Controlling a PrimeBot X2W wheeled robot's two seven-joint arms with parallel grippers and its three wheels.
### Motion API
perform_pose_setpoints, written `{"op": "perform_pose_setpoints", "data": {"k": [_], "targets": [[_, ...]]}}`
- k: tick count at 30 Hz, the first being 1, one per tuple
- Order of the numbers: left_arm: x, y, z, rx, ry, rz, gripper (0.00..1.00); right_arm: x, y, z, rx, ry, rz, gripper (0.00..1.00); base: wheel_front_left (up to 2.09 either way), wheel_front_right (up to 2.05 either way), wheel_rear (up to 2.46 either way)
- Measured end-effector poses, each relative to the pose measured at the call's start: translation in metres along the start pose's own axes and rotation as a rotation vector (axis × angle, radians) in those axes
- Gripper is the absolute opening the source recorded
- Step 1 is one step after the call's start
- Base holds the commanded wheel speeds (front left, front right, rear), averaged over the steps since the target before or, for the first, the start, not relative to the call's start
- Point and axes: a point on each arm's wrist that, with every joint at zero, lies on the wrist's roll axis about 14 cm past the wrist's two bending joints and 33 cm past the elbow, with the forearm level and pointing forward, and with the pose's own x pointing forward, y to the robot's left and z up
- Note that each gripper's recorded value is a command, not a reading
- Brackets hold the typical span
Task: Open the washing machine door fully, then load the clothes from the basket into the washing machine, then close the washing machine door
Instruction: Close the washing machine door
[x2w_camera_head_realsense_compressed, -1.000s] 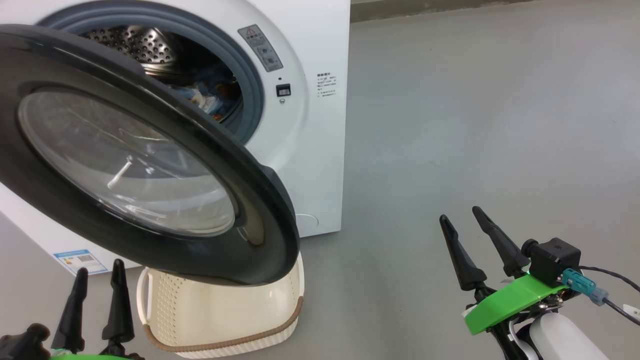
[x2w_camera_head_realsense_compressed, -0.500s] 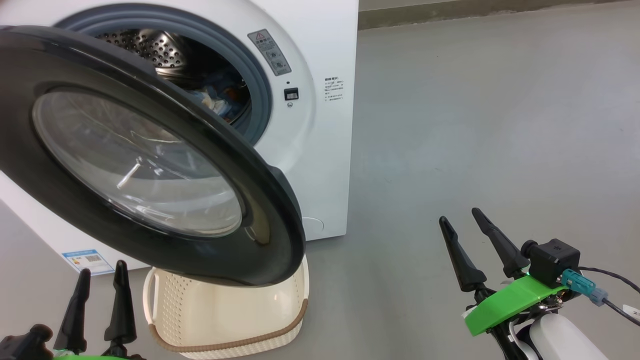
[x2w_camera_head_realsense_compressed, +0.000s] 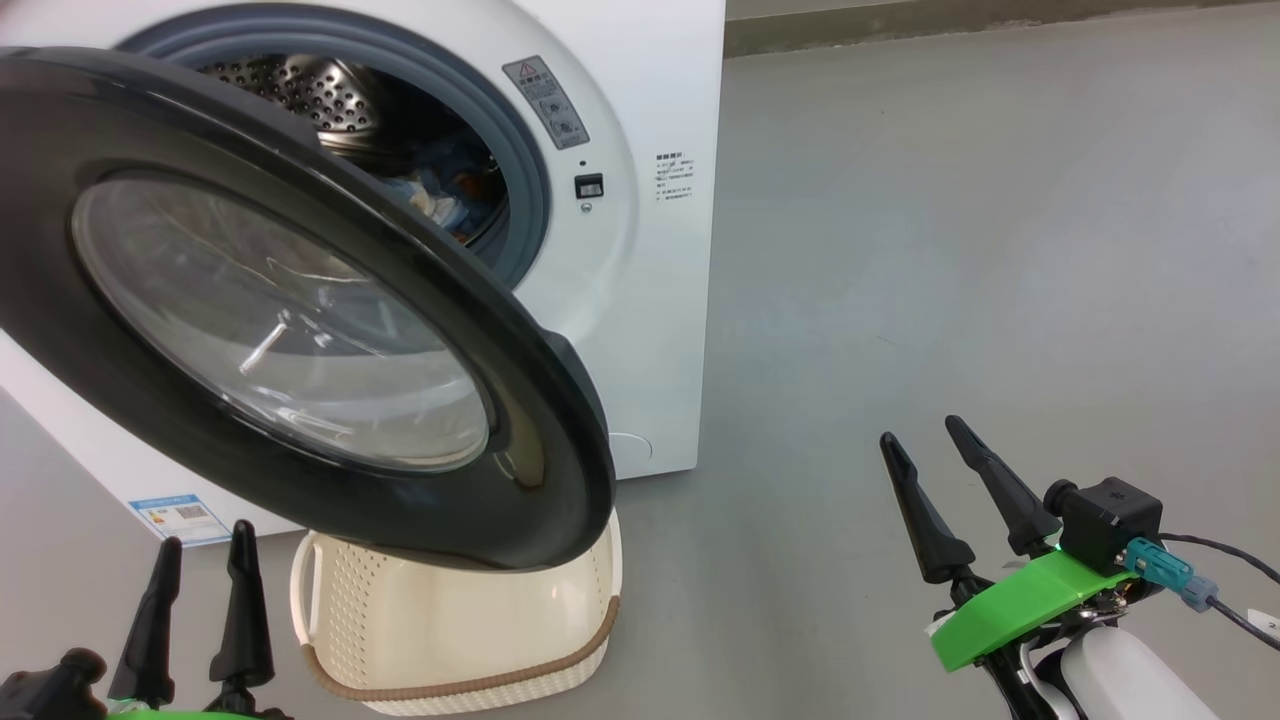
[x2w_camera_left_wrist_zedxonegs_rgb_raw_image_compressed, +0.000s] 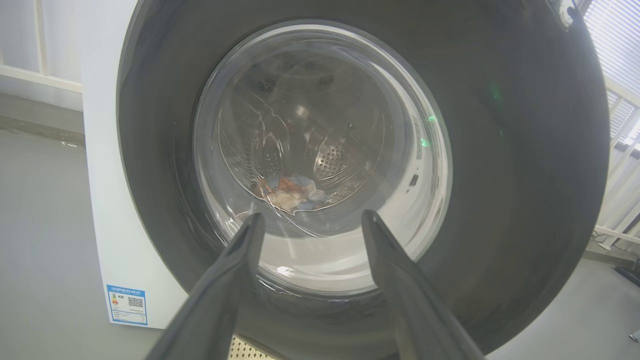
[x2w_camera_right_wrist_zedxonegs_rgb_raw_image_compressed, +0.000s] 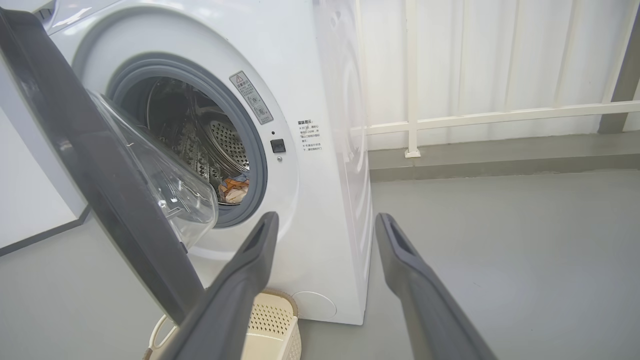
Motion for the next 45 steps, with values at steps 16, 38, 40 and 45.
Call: {"op": "perform_pose_setpoints", "data": {"k": [16,38,40,45], "targets": [[0.001,-0.001,0.000,-0.001,-0.002,-0.002,1.00,0.000,-0.001,-0.001,0.001,0.003,-0.003,0.71,0.00,0.00,0.00],[-0.003,0.009,-0.002,-0.002,0.006,0.029,1.00,0.029,0.032,0.046,-0.057,-0.136,0.127,0.00,0.00,0.00,0.00],[-0.004,0.011,-0.002,-0.001,0.005,0.035,1.00,0.033,0.041,0.048,-0.062,-0.143,0.153,0.00,0.00,0.00,0.00],[-0.010,0.018,0.000,0.002,0.001,0.057,1.00,0.040,0.062,0.049,-0.064,-0.150,0.219,0.00,0.00,0.00,0.00]]}}
